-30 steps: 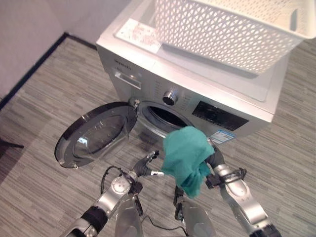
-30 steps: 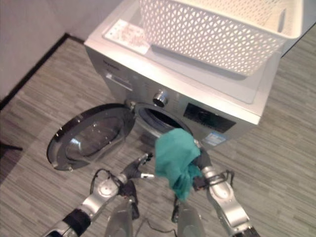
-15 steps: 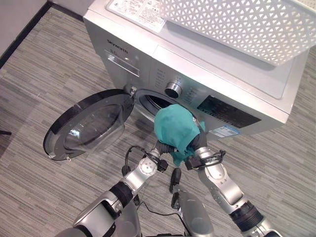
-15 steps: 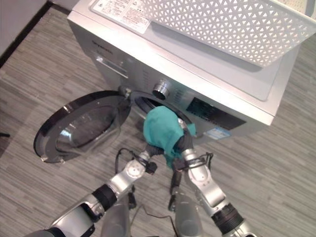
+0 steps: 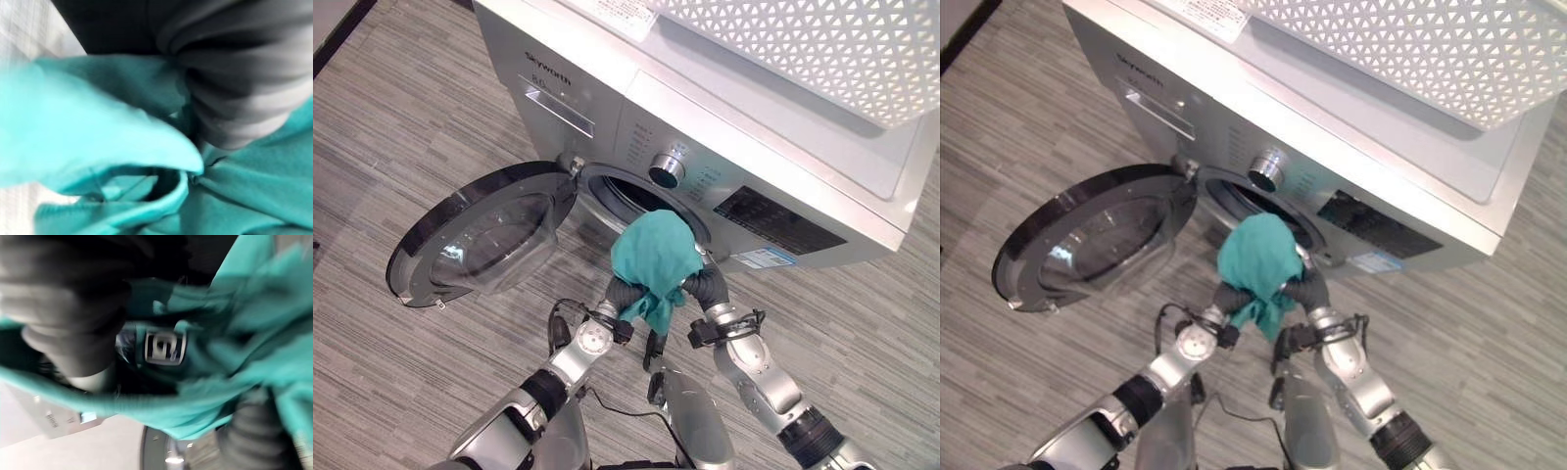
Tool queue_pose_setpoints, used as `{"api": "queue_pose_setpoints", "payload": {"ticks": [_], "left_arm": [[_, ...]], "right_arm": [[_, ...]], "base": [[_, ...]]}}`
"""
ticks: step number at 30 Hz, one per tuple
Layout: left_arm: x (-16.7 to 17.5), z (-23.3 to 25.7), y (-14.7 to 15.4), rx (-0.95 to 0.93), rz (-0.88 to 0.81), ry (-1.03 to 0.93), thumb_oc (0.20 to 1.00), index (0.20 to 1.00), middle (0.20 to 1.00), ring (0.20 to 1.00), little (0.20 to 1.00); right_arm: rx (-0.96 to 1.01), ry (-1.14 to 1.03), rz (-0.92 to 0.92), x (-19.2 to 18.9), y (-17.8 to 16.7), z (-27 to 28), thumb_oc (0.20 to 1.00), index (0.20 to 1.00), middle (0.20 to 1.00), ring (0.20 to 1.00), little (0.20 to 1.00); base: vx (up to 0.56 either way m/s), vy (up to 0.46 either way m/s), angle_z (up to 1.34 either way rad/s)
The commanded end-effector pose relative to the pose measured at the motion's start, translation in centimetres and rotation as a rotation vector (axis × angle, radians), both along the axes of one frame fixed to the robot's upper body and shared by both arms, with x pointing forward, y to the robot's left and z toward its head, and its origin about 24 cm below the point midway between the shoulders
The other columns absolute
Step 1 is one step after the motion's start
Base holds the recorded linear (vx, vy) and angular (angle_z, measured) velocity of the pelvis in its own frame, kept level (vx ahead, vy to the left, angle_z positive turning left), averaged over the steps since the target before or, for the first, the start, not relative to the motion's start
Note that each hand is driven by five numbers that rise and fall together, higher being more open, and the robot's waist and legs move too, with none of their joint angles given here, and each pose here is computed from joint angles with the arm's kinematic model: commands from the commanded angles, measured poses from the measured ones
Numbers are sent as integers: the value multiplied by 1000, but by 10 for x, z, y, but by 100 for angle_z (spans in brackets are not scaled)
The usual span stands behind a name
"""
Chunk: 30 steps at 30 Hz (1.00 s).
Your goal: Grab the laundry basket,head to the washer,open it,put in the laundry and shut it.
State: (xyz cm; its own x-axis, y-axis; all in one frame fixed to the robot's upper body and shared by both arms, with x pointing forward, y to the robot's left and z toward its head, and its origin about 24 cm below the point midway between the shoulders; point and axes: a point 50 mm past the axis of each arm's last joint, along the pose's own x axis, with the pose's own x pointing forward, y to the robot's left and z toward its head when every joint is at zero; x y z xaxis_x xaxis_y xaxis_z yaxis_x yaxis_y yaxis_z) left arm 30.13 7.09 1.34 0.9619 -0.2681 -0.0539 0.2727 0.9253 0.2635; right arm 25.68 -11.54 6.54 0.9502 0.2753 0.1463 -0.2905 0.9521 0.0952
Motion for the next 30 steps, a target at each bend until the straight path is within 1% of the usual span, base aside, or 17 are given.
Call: {"api": "queue_pose_setpoints", "payload": {"ticks": [1, 2, 3, 4, 5, 7, 10, 11, 12, 14, 15, 16, 19, 24, 26, 27, 30], "left_arm": [[-4, 15, -23, -71, -71, -91, 200, 200, 200, 200, 200], [-5, 12, -20, -67, -70, -84, 200, 200, 200, 200, 200], [-7, 7, -15, -62, -64, -66, 200, 200, 200, 200, 200], [-7, 6, -13, -65, -61, -58, 200, 200, 200, 200, 200], [-11, -1, -7, -66, -64, -30, 200, 200, 200, 200, 200], [-13, -7, -4, -67, -58, -9, 200, 200, 200, 200, 200], [-16, -17, 0, -89, -26, 46, 200, 200, 200, 200, 200], [-16, -17, 0, -89, -27, 46, 200, 200, 200, 200, 200], [-16, -24, 2, -103, 1, 85, 200, 200, 200, 200, 200], [-14, -27, 6, -120, 43, 113, 200, 200, 200, 200, 200], [-14, -27, 5, -120, 42, 112, 200, 200, 200, 200, 200], [-11, -28, 8, -132, 73, 125, 200, 200, 200, 200, 200], [-3, -25, 13, -150, 117, 124, 200, 200, 200, 200, 200], [15, -7, 16, -140, 134, 60, 200, 200, 200, 200, 200], [27, 11, 16, -125, 136, -9, 200, 200, 200, 200, 200], [28, 11, 16, -125, 137, -10, 200, 200, 200, 200, 200], [43, 35, 20, -104, 166, -100, 200, 200, 200, 200, 200]], "right_arm": [[117, -56, 83, -10, -2, 12, 1000, 1000, 1000, 1000, 1000], [182, -9, 96, -11, -4, 5, 1000, 1000, 1000, 1000, 1000], [303, 96, 118, -15, -7, -14, 1000, 1000, 1000, 1000, 1000], [353, 145, 130, -17, -8, -24, 1000, 1000, 1000, 1000, 1000], [459, 291, 130, -30, -17, -56, 1000, 1000, 1000, 1000, 1000], [516, 381, 90, -40, -26, -77, 1000, 1000, 1000, 1000, 1000], [674, 509, -26, -58, -36, -109, 1000, 1000, 1000, 1000, 1000], [676, 508, -25, -58, -37, -109, 1000, 1000, 1000, 1000, 1000], [781, 564, -106, -68, -39, -125, 1000, 1000, 1000, 1000, 1000], [851, 583, -228, -74, -48, -137, 1000, 1000, 1000, 1000, 1000], [852, 581, -228, -73, -48, -137, 1000, 1000, 1000, 1000, 1000], [856, 599, -319, -76, -54, -146, 1000, 1000, 1000, 1000, 1000], [821, 613, -368, -72, -57, -150, 1000, 1000, 1000, 1000, 1000], [792, 582, -317, -60, -52, -140, 1000, 1000, 1000, 1000, 1000], [788, 546, -284, -55, -51, -133, 1000, 1000, 1000, 1000, 1000], [787, 546, -284, -54, -51, -132, 1000, 1000, 1000, 1000, 1000], [757, 511, -290, -49, -54, -127, 1000, 1000, 1000, 1000, 1000]], "base": [[0, 0, 0], [23, -32, 0], [0, 0, 0], [0, 0, 0], [0, 0, 0], [0, 0, 0], [0, 0, 0], [-32, 27, 2], [0, 0, 0], [-19, 19, 0], [-21, 26, -3], [-21, 18, -6], [-17, 15, -2], [-20, 16, -3], [0, 0, 0], [-24, 36, 2], [-20, 45, 0]]}}
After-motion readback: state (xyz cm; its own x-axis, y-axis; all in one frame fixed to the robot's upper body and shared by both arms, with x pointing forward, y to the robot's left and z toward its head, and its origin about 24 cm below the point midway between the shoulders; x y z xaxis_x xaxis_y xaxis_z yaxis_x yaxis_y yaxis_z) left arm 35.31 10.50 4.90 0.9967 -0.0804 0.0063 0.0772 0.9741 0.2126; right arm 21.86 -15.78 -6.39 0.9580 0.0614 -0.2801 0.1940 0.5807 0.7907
